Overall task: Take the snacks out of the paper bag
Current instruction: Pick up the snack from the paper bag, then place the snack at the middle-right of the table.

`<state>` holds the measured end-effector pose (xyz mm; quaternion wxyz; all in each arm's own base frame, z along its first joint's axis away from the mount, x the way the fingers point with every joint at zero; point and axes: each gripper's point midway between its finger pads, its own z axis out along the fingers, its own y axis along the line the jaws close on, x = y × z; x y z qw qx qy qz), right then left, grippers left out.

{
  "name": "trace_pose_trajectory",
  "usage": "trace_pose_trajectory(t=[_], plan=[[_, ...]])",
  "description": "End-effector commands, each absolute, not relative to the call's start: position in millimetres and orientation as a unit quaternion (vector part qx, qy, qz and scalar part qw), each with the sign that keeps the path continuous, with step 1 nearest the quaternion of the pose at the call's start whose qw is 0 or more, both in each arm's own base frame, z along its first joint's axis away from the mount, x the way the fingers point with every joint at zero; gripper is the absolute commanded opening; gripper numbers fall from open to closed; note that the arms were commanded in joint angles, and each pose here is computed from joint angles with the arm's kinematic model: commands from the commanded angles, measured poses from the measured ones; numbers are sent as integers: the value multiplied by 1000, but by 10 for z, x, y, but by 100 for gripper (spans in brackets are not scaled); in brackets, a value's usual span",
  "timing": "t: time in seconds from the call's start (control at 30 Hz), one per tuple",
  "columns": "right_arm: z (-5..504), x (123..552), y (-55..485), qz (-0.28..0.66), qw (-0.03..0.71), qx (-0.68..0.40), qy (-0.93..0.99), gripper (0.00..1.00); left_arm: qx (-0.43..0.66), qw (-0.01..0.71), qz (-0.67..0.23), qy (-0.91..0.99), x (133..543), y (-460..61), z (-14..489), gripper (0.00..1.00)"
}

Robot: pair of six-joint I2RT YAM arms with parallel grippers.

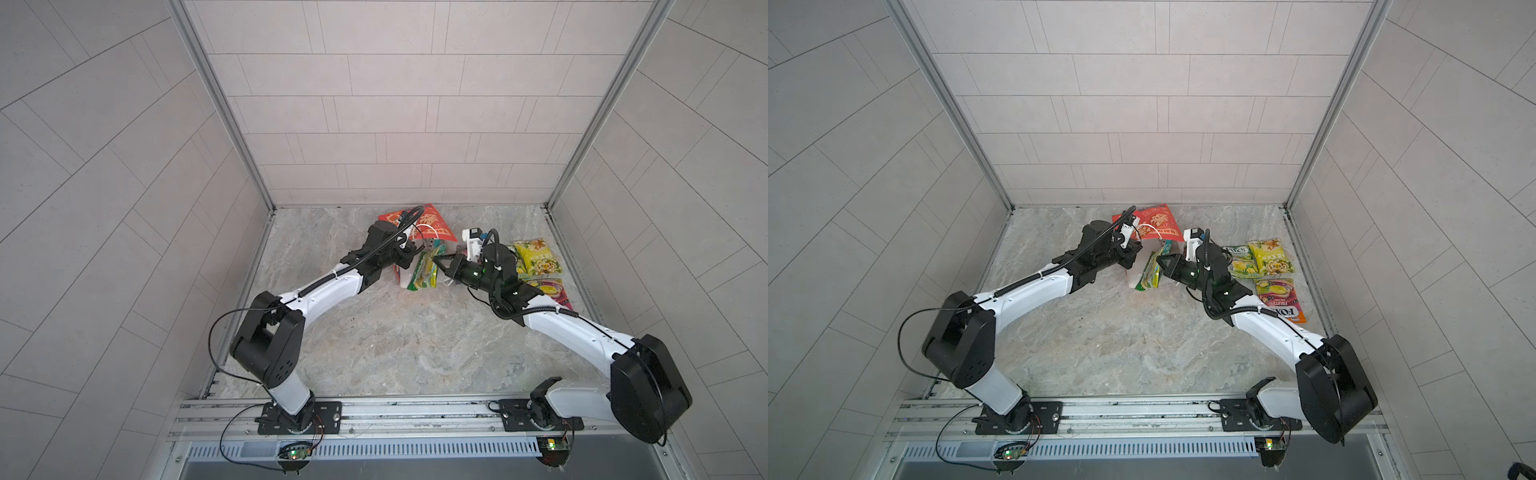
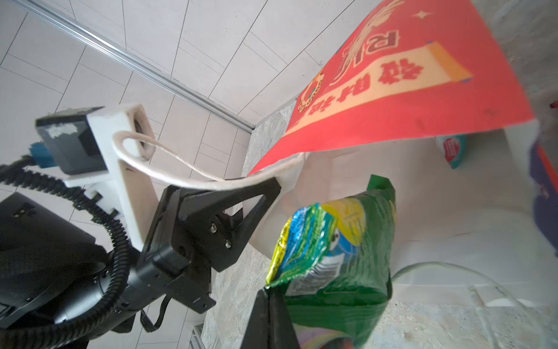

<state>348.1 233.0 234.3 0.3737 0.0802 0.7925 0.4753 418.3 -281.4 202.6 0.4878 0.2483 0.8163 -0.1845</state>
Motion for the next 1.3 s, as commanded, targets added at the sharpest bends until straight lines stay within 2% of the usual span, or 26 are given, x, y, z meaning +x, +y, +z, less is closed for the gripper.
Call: trace_pose_trajectory(t=[0.0,0.23,0.4,0.6,0.77,1.1,1.27], plan=[[2795,3363,2336,506,400,29,764,0,218,471,-168,838,4283,-2674,1912,0],[2998,3154,2149,491,416,11,765,0,197,478,-156,842,4353,-2542,1912,0],[2995,3049,1859,472,426,52,770,0,187,476,-159,844,4387,-2516,1901,0],[2832,2911,1204,384,464,155,783,0,184,483,-167,839,4381,-2523,1969,0],[2509,2973,759,349,452,250,782,0,187,489,-180,833,4347,-2547,2046,0],[2044,2938,93,243,482,377,753,0,184,495,-184,829,4276,-2508,2107,0],[2022,2910,-123,204,503,418,728,0,184,495,-187,828,4278,-2521,2113,0]])
